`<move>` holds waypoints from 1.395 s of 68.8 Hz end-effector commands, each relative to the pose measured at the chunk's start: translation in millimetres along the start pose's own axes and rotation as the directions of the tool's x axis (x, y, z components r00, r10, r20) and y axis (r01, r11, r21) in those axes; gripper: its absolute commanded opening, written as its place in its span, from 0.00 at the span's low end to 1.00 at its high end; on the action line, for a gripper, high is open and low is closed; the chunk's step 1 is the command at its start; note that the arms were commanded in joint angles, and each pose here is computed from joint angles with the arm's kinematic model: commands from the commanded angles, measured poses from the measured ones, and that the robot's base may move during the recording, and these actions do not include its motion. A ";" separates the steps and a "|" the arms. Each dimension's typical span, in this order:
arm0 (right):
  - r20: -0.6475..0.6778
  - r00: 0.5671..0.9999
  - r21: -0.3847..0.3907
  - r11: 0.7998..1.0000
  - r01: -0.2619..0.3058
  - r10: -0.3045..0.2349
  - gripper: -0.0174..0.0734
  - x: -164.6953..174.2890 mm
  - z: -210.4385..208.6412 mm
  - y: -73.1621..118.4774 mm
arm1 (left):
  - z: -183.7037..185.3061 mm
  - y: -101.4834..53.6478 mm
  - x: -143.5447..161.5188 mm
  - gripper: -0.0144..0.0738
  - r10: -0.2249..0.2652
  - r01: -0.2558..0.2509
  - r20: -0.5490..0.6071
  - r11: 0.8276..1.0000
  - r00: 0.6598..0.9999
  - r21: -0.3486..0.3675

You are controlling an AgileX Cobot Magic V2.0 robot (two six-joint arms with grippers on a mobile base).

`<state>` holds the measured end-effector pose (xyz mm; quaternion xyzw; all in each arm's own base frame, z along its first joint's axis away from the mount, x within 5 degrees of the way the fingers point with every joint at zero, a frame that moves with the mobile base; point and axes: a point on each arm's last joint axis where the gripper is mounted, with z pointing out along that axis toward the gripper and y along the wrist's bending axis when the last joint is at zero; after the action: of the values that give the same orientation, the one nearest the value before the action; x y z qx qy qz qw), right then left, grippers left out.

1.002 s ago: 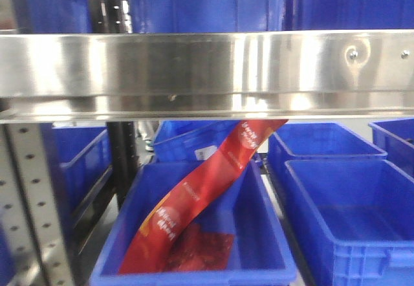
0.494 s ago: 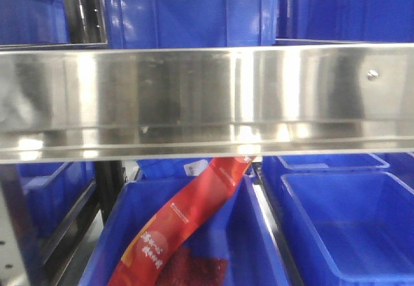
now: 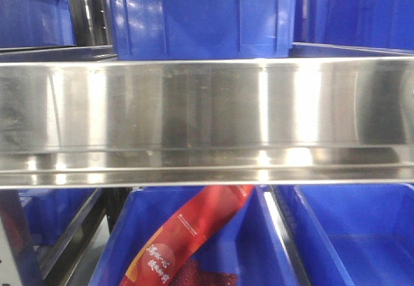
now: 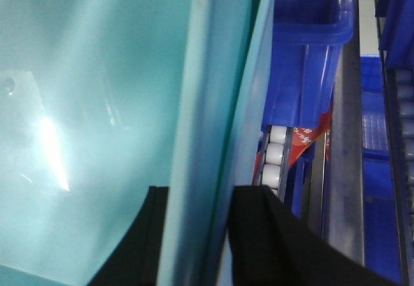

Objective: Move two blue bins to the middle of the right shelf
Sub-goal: 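Raise the held bin above the shelf rail with both grippers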

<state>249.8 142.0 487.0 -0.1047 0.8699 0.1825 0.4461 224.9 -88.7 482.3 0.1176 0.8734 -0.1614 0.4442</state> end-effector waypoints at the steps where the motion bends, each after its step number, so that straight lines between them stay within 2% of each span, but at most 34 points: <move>1: 0.122 0.992 -0.031 1.000 -0.002 0.006 0.02 -12.0 -7.9 3.2 | -14.5 -11.0 -7.6 0.04 -0.026 0.018 0.087 0.996 0.996 0.093; 56: 0.122 0.992 -0.031 1.000 -0.002 0.006 0.02 -12.0 -7.9 3.2 | -14.5 -11.0 -7.9 0.04 -0.026 0.018 0.090 0.996 0.996 0.093; 82: 0.139 0.990 -0.036 0.999 -0.002 0.007 0.02 -13.5 -8.1 3.6 | -16.2 -11.2 -18.7 0.04 -0.039 0.018 0.208 0.995 0.977 0.099; 88: 0.109 0.994 -0.027 1.000 -0.002 0.005 0.02 -10.7 -7.7 2.8 | -15.9 -11.2 -17.3 0.04 -0.037 0.018 0.192 0.995 0.981 0.098; 96: 0.021 1.000 0.019 1.000 0.007 -0.008 0.02 -2.0 -5.7 -1.5 | -7.3 -10.3 -9.6 0.04 -0.031 0.022 0.088 0.995 0.996 0.093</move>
<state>250.2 140.8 486.6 -0.1053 0.8711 0.1740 0.4470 227.7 -89.9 485.6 0.1147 0.8625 -0.1688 0.4632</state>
